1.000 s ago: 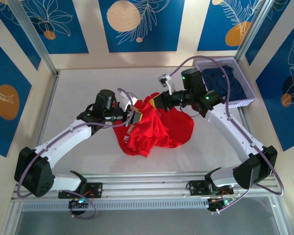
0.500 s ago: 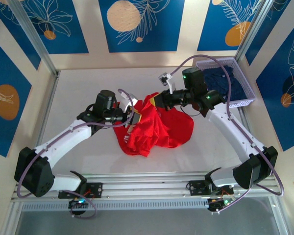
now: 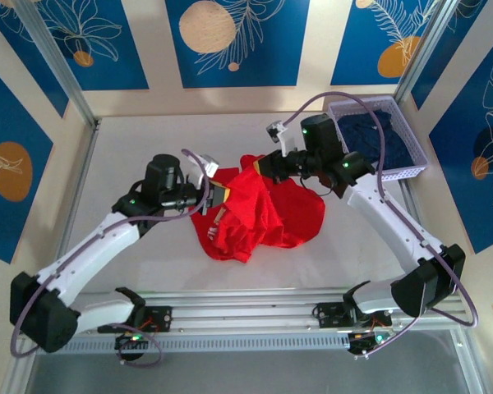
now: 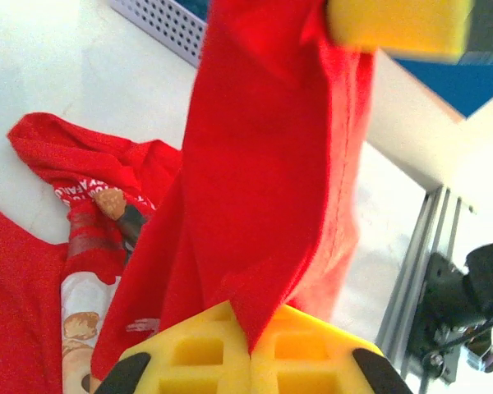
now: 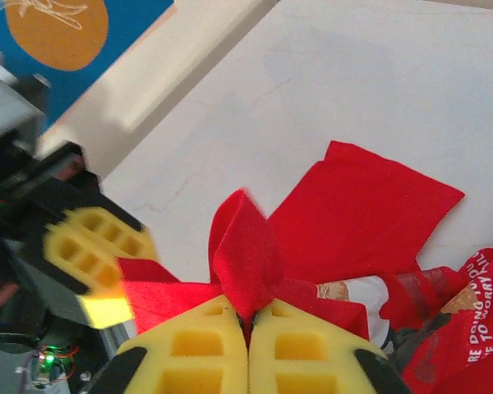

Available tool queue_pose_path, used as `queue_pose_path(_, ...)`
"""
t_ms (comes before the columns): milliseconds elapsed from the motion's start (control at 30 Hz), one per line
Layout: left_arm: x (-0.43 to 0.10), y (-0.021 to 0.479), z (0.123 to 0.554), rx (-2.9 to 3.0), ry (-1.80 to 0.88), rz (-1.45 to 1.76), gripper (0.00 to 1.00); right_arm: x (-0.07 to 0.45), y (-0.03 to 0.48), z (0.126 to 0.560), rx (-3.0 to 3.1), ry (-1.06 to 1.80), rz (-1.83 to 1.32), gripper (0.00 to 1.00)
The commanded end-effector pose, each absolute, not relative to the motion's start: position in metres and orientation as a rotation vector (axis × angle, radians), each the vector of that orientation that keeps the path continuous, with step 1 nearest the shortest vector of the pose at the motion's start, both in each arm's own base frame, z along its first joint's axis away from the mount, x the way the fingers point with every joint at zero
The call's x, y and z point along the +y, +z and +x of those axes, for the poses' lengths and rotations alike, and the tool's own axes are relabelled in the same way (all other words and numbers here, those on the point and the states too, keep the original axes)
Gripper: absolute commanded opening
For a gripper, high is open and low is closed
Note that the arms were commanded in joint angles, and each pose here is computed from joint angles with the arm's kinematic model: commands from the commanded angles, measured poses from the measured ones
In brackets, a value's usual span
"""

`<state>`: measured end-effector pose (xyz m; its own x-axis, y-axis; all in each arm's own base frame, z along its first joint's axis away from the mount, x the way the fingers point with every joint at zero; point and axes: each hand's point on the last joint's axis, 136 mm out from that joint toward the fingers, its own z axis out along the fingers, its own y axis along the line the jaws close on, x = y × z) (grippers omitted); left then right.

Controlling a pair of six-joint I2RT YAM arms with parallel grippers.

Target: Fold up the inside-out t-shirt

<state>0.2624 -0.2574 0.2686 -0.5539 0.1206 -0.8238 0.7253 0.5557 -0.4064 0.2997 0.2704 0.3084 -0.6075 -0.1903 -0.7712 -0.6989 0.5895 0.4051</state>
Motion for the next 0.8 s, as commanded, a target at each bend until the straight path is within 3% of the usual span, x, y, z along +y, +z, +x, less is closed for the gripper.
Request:
queue_pose_path(0, -0.228, 0.261, 0.265, 2.153, -0.929, 0.448, 0.0, 0.276, 0.316, 0.304, 2.11, 0.882, -0.695, 0.22)
queue_pose_path(167, -0.178, 0.26, 0.272, 2.218, -0.781, 0.235, 0.0, 0.255, 0.304, 0.299, 2.169, 0.89, -0.615, 0.39)
queue_pose_path(267, -0.151, 0.266, 0.278, 2.214, -0.726, 0.123, 0.0, 0.224, 0.269, 0.307, 2.281, 0.796, -0.461, 0.53)
queue_pose_path(500, -0.114, 0.278, 0.295, 2.193, -0.657, -0.018, 0.0, 0.178, 0.162, 0.33, 2.572, 0.417, -0.242, 0.58)
queue_pose_path(767, -0.102, 0.282, 0.301, 2.175, -0.633, -0.051, 0.0, 0.175, 0.107, 0.382, 2.644, 0.295, -0.173, 0.59)
